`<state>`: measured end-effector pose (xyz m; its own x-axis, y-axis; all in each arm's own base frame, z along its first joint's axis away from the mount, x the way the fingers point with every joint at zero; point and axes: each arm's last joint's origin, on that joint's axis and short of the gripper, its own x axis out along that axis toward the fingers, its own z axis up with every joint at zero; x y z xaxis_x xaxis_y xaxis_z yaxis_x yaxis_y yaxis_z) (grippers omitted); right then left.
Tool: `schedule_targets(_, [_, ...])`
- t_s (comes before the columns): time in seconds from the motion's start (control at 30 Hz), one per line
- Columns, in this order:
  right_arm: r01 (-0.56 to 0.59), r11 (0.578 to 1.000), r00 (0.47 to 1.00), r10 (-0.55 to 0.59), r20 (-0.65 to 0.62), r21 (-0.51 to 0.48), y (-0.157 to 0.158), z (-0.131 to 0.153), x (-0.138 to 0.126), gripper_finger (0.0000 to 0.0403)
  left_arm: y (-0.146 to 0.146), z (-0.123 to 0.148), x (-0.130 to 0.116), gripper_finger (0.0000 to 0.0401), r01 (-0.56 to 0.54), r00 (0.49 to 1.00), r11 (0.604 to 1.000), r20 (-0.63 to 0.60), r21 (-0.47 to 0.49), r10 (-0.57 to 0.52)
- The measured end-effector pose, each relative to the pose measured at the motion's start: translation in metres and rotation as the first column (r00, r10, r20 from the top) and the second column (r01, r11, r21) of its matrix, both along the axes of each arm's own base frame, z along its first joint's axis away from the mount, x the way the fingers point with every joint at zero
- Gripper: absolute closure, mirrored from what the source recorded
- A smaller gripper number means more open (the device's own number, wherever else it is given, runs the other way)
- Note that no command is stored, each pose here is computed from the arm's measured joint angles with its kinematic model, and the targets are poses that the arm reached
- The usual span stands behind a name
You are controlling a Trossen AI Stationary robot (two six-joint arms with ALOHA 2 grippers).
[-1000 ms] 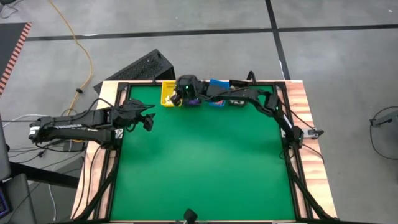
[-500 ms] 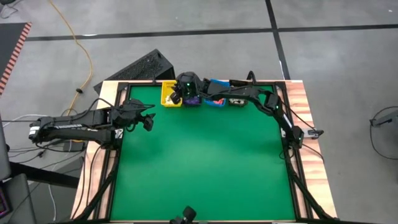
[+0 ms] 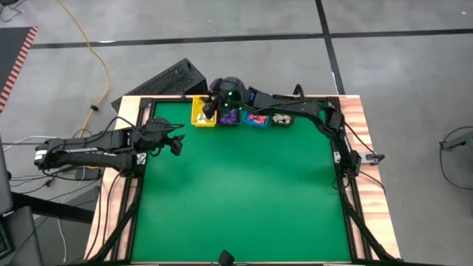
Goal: Sort Halloween decoration
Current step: Return to Home Position
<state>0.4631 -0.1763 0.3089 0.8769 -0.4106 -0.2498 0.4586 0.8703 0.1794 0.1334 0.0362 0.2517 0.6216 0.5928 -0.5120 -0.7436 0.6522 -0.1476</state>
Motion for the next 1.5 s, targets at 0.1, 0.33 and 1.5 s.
schedule_targets(0.1, [0.002, 1.000, 0.999, -0.002, 0.043, -0.013, 0.005, 0.030, -0.015, 0.0229, 0.000, 0.000, 0.000, 0.0145, -0.002, 1.000, 1.000, 0.004, -0.003, 0.002])
schedule_targets(0.33, [-0.032, 0.992, 0.996, 0.041, 0.075, -0.119, 0.034, 0.105, -0.065, 0.0228, 0.000, 0.000, 0.000, 0.0145, -0.007, 1.000, 1.000, 0.002, -0.011, 0.007])
schedule_targets(1.5, [-0.014, 0.992, 0.999, 0.019, 0.044, -0.122, 0.167, 0.186, -0.387, 0.0227, -0.021, 0.187, -0.105, 0.0145, -0.011, 0.691, 0.895, 0.650, 0.447, -0.316])
